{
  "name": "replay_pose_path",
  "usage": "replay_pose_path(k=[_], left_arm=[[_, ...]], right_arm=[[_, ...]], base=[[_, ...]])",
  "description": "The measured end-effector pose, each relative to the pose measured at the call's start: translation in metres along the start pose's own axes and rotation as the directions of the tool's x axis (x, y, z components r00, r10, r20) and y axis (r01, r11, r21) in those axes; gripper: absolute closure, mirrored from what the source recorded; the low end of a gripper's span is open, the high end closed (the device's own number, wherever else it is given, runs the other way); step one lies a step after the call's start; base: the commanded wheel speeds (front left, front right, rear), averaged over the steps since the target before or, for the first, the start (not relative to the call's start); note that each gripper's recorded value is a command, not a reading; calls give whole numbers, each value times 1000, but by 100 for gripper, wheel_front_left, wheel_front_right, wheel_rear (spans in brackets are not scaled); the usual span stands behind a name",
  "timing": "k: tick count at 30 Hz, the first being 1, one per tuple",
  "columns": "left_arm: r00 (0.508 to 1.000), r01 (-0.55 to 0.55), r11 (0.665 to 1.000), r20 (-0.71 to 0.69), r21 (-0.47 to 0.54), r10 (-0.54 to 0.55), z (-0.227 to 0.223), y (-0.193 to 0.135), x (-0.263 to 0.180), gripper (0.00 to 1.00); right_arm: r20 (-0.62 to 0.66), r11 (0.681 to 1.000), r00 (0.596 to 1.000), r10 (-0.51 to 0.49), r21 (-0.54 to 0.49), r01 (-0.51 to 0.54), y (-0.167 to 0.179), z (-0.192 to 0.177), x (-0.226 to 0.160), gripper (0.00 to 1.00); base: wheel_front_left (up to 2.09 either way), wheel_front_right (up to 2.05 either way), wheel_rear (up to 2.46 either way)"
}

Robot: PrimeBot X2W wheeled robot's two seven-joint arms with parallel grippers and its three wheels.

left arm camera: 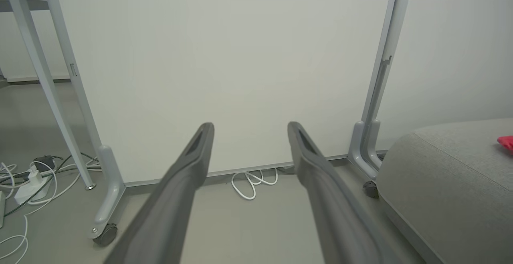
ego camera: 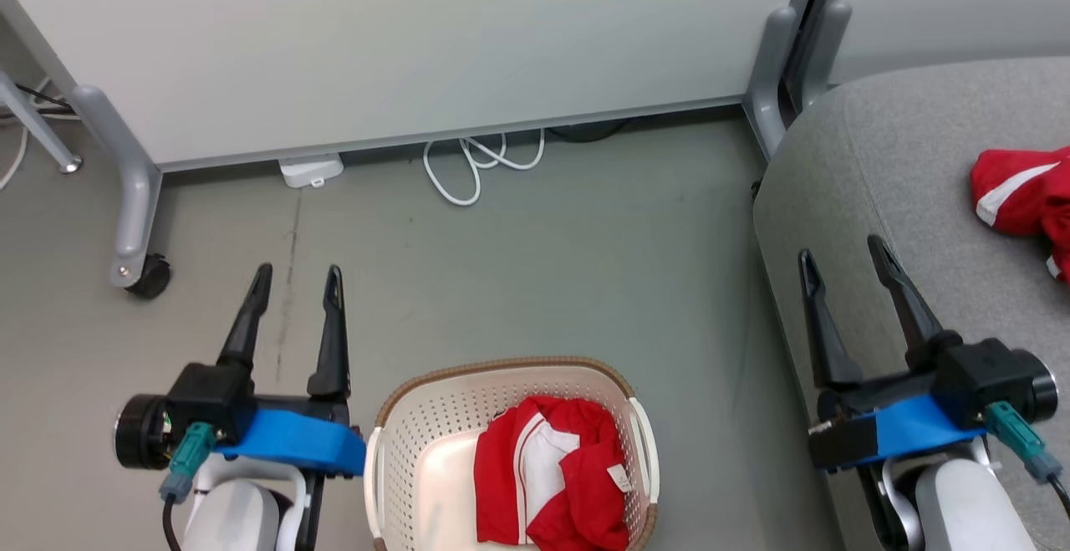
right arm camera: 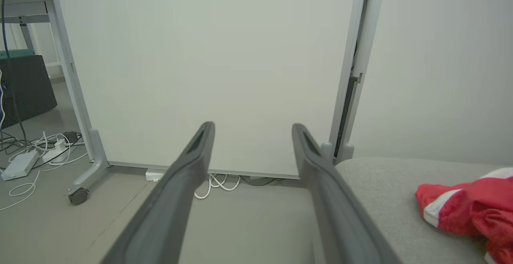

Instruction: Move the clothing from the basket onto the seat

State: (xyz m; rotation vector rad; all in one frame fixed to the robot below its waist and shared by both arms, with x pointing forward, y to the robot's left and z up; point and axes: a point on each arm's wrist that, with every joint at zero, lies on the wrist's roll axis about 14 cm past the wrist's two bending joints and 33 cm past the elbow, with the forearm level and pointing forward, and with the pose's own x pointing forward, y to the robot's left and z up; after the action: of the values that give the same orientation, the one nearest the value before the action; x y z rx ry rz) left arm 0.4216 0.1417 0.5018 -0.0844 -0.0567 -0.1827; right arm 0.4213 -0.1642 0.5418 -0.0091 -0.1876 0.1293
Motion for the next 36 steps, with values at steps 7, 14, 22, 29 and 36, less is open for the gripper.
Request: replay_pose_path(k=[7,14,22,29,36], left_arm=[[999,-32,999,-5,-7,32,-1,5,-17,0],[998,-59,998,-29,-8,59,-9,12,-27,0],[997,-64,998,-33,-4,63,-10,13,-30,0],[997,-69,998,-31,-2,69,-9,15,-31,0],[997,-21,1000,-72,14,22,-22,2,-26,0]], right_arm=[[-22,1000,999,-24,14,24,-3,-5,-19,0],[-46,999,999,-30,24,31,-3,-12,-26,0],[-55,999,998,-35,26,36,-4,-14,-30,0],[-52,999,998,-36,31,38,-4,-13,-30,0],[-63,999,997,-35,36,38,-3,-18,-28,0]], base=[[0,0,0],[0,0,0],[0,0,0],[0,0,0],[0,0,0]])
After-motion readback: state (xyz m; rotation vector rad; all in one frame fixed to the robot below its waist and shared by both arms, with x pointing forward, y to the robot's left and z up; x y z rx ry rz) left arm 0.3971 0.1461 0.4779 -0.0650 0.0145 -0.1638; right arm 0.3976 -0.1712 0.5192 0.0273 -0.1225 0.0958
